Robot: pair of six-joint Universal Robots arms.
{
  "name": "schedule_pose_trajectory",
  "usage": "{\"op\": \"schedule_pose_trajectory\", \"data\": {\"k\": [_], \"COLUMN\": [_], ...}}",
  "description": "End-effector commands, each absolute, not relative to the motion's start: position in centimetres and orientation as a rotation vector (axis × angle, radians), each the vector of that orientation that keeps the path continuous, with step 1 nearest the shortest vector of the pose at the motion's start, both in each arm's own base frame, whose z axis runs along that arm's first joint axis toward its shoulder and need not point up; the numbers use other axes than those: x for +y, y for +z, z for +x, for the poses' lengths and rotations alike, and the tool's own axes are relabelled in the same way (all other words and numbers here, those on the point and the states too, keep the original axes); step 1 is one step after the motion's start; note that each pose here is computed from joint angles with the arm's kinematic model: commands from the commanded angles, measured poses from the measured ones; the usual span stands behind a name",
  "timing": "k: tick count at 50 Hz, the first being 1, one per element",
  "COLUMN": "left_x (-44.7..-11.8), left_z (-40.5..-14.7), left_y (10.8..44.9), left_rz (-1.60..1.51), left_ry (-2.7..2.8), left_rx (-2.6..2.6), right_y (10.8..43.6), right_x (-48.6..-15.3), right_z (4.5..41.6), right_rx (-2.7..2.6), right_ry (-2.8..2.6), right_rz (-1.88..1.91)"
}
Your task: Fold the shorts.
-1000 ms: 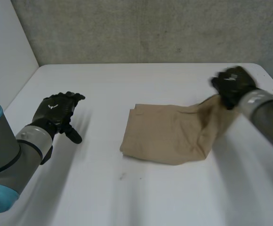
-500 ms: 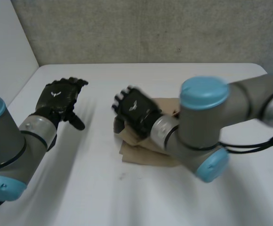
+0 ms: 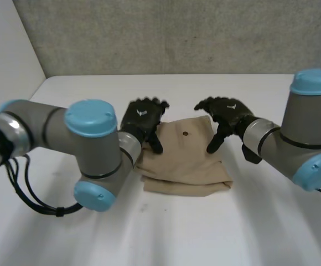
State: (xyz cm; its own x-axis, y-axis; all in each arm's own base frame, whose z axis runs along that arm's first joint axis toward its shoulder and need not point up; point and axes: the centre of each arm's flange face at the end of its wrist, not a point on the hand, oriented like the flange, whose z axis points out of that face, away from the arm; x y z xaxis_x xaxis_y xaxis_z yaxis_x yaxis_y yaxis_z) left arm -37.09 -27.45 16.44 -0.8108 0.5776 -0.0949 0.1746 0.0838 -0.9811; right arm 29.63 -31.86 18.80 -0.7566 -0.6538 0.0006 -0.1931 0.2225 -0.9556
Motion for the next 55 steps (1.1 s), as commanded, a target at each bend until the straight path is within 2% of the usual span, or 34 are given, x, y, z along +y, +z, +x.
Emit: {"op": "schedule_pose_trajectory", "data": {"k": [1,12,19,29,32,34,39,44,55], "left_x": [-28.0,-28.0,-27.7,-27.2,-26.9,-27.3,-27.2,-25.9,-24.2], "left_z": [-35.8,-34.3,-34.6,-33.9,-32.0,-30.6,-26.1,-23.9,-23.4], "left_y": [12.2,10.6,12.3,23.2,29.1,30.9,35.4,36.0,35.4], "left_rz": [-0.775,-0.817,-0.858,-0.727,-0.620,-0.566,-0.400,-0.290,-0.265], "left_ry": [1.648,1.607,1.663,1.920,2.071,2.129,2.213,2.113,2.015], "left_rx": [-2.273,-2.370,-2.325,-2.087,-1.973,-1.955,-1.954,-2.029,-2.053], "right_y": [14.1,13.0,13.4,23.9,28.2,29.0,34.8,35.8,35.1], "right_x": [-32.9,-33.3,-33.0,-32.4,-32.1,-32.0,-31.5,-31.0,-30.4], "right_z": [30.2,29.8,29.8,28.8,27.2,26.6,22.0,20.3,20.1], "right_rx": [2.231,2.289,2.287,2.088,2.044,2.043,2.012,2.056,2.137], "right_ry": [-1.361,-1.399,-1.406,-1.774,-1.941,-1.982,-2.245,-2.258,-2.177], "right_rz": [-0.816,-0.956,-0.958,-0.821,-0.664,-0.626,-0.408,-0.377,-0.393]}}
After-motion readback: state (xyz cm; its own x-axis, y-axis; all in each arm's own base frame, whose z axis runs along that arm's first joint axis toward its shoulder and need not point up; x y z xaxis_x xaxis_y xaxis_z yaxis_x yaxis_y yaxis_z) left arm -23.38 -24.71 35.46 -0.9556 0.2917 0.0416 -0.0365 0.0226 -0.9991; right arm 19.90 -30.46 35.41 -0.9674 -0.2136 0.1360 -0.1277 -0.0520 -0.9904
